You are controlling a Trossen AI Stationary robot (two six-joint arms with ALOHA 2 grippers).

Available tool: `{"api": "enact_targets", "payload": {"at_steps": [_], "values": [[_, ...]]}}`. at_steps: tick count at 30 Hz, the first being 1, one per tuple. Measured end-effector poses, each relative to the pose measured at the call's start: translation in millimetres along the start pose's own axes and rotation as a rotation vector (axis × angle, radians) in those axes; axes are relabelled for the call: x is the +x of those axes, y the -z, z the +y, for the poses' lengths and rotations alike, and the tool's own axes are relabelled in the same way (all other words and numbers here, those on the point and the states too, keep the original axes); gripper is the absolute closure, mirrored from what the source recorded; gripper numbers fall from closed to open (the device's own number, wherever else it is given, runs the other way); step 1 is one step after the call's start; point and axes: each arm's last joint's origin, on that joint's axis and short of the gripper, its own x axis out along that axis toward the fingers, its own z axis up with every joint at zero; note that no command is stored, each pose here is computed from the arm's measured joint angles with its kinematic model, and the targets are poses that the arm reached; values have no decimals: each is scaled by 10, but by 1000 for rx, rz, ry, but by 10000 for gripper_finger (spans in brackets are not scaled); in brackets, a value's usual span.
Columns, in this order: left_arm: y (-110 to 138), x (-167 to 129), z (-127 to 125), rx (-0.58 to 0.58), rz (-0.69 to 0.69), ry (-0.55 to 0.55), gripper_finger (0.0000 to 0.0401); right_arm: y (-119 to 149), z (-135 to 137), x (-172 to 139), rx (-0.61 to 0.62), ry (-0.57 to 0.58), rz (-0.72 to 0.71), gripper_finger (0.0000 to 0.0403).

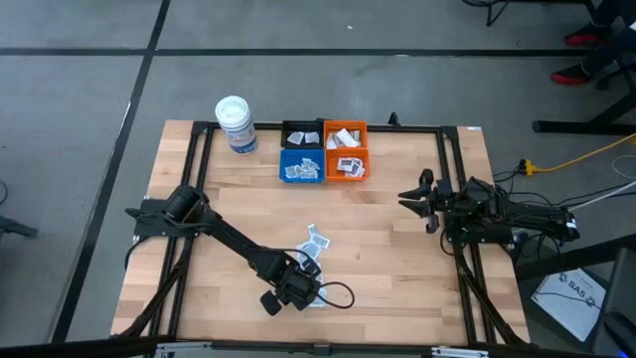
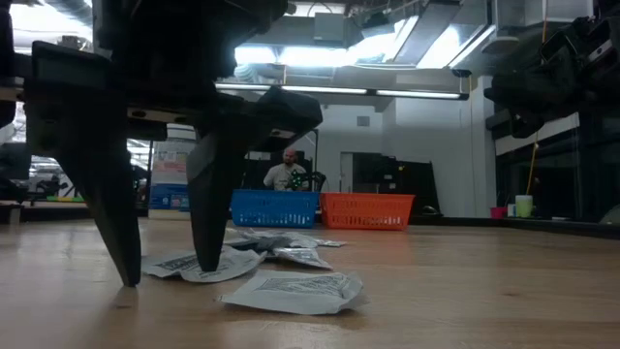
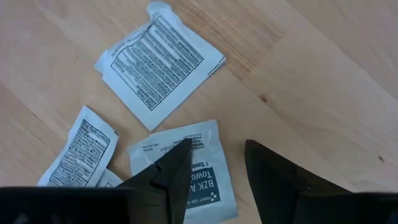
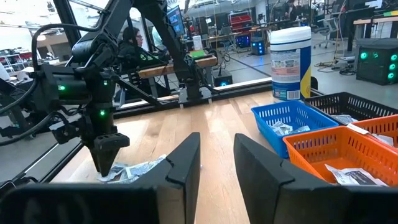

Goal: Pick & Place First Aid Supplies
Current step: Put the towelette pack into the bottom orange bin

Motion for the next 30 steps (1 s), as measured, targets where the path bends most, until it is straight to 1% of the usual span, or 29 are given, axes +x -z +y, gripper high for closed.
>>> {"api": "enact_targets", "payload": {"at_steps": [5, 14, 26, 28, 30], "values": [[-2, 4, -1, -75, -9, 21, 258, -1, 0, 0, 0, 0, 0, 303], [-2, 8, -3, -193, -9, 28, 258, -1, 0, 0, 0, 0, 0, 303], [30, 35, -11, -341, 2, 5, 258, -1, 0, 0, 0, 0, 0, 303], [31, 37, -2, -375, 4, -14, 263, 0, 0, 0, 0, 0, 0, 303], [34, 38, 9, -414, 2, -22, 275, -1, 0, 0, 0, 0, 0, 303]]}}
